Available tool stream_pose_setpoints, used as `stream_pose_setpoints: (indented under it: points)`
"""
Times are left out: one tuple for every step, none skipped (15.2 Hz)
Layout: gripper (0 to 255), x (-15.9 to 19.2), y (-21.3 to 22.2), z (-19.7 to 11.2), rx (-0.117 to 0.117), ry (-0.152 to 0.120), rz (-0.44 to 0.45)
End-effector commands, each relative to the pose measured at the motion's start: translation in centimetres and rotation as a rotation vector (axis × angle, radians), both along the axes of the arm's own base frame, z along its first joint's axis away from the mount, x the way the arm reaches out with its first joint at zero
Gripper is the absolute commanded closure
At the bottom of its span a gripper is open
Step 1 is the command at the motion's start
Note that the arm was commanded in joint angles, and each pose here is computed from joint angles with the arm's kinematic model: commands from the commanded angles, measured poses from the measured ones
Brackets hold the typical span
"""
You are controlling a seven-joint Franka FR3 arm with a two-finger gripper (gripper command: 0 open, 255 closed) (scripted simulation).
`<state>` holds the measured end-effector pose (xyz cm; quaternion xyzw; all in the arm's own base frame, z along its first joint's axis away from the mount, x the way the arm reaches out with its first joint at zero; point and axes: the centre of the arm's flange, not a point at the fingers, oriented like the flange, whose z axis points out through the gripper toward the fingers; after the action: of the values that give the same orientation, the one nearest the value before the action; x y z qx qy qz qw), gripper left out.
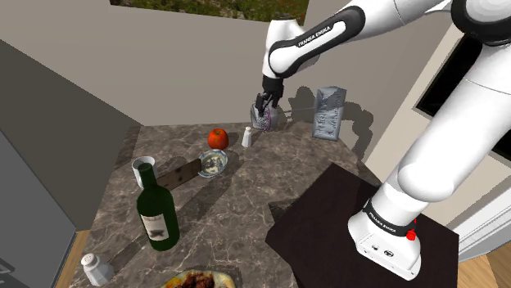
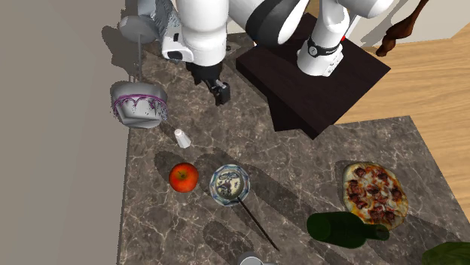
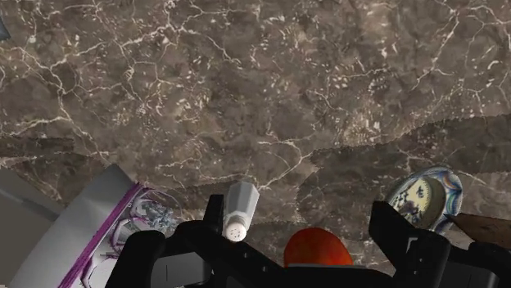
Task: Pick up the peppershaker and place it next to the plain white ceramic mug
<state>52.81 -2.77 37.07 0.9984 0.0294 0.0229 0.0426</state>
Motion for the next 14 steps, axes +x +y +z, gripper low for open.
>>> stream_pose_setpoints:
  points:
    - [0,1.8,-0.5,-2.0,-0.002,0.003,-0.002]
    - [0,2.7,-0.8,-3.0,-0.003,0.004,-0.002]
    - [0,3.6,-1.0,-4.0,-0.003,0.006,-0.003]
    - [0,4.4,-1.2,-5.0,-0.004,0.007,-0.004]
    - [0,5.3,-1.4,-6.0,-0.005,0.009,-0.005]
    - [0,6.1,-1.7,-7.0,-0.006,0.010,-0.006]
    - [0,7.0,-1.9,-8.0,-0.007,0.012,-0.007]
    - [0,7.8,-2.1,-9.0,-0.008,0.013,-0.008]
    - [0,8.7,-2.4,-10.0,-0.009,0.015,-0.009]
    - [0,9.5,-2.6,-11.0,-0.009,0.016,-0.010]
    - [0,10.4,-2.8,-12.0,-0.010,0.018,-0.011]
    - [0,11.2,-3.1,-13.0,-0.011,0.019,-0.012]
    - [0,12.1,-3.3,-14.0,-0.012,0.021,-0.013]
    - [0,12.9,-3.6,-15.0,-0.013,0.022,-0.013]
